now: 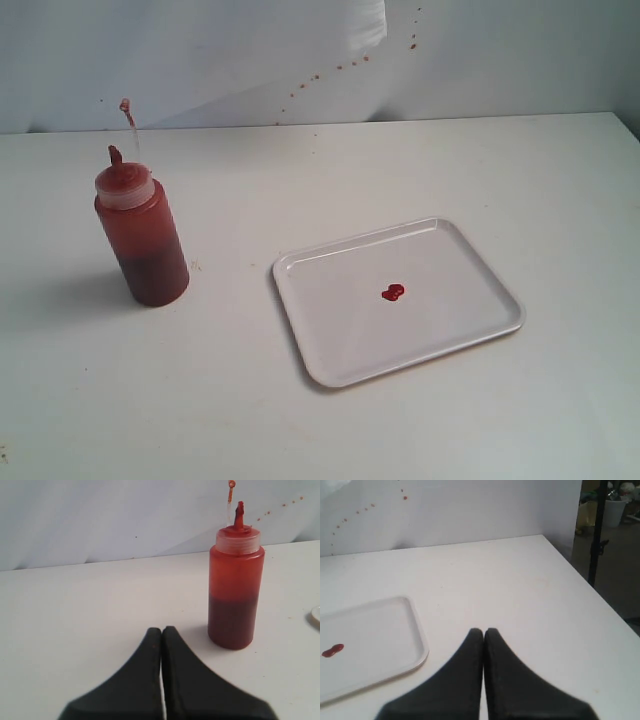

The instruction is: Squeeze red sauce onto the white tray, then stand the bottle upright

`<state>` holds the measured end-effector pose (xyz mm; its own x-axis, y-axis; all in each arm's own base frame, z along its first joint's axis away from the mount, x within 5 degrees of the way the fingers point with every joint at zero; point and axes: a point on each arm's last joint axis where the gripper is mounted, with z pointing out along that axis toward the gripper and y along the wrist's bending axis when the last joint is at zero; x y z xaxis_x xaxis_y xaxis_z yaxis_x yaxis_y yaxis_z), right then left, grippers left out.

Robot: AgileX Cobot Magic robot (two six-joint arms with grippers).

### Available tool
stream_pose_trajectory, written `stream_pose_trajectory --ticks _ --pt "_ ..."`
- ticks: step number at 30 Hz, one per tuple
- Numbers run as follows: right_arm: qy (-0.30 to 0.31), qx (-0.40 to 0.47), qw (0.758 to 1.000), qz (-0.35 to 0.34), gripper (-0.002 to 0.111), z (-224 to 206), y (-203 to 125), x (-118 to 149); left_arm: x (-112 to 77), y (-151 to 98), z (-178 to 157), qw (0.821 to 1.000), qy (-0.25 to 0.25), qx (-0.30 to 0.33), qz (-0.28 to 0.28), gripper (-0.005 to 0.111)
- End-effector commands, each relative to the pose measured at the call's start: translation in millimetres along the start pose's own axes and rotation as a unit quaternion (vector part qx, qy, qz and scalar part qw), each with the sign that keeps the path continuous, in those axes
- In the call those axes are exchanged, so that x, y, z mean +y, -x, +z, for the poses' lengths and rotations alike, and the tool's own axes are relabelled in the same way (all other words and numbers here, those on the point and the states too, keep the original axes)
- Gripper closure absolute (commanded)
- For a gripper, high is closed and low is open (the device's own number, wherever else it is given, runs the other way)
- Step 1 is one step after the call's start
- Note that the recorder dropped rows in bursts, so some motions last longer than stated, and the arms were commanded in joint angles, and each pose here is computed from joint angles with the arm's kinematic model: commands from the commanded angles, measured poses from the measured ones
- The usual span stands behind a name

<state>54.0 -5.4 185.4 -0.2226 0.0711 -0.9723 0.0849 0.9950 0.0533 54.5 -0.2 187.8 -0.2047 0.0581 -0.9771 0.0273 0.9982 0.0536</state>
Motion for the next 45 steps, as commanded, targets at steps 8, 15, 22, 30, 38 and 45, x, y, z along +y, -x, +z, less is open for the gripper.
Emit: stream_pose_trajectory --ticks 8,15,22,30,38,45 --pt "0.029 0.001 0.997 -0.072 0.108 -0.1 -1.4 5.4 -0.5 -0.5 0.3 1.0 -0.003 -0.004 -0.007 0.107" --pt "0.028 0.004 0.997 -0.073 0.108 -0.1 -2.0 5.3 -0.5 -0.5 0.3 1.0 -0.003 -0.004 -0.007 0.107" --pt "0.016 0.003 0.998 -0.058 0.108 0.0 -1.6 3.1 -0.5 -0.5 0.3 1.0 -0.003 -0.004 -0.007 0.107" --pt "0.013 0.004 0.998 -0.056 0.108 0.0 -1.6 2.5 -0.5 -0.5 0.3 1.0 -0.003 -0.004 -0.007 0.107" --pt "0.011 0.008 0.998 -0.06 0.108 0.0 -2.4 2.2 -0.5 -0.5 0.3 1.0 -0.003 -0.004 -0.007 0.107" --pt "0.04 0.012 0.997 -0.072 0.108 -0.1 -3.4 5.2 -0.5 -0.5 0.3 1.0 -0.003 -0.004 -0.007 0.107"
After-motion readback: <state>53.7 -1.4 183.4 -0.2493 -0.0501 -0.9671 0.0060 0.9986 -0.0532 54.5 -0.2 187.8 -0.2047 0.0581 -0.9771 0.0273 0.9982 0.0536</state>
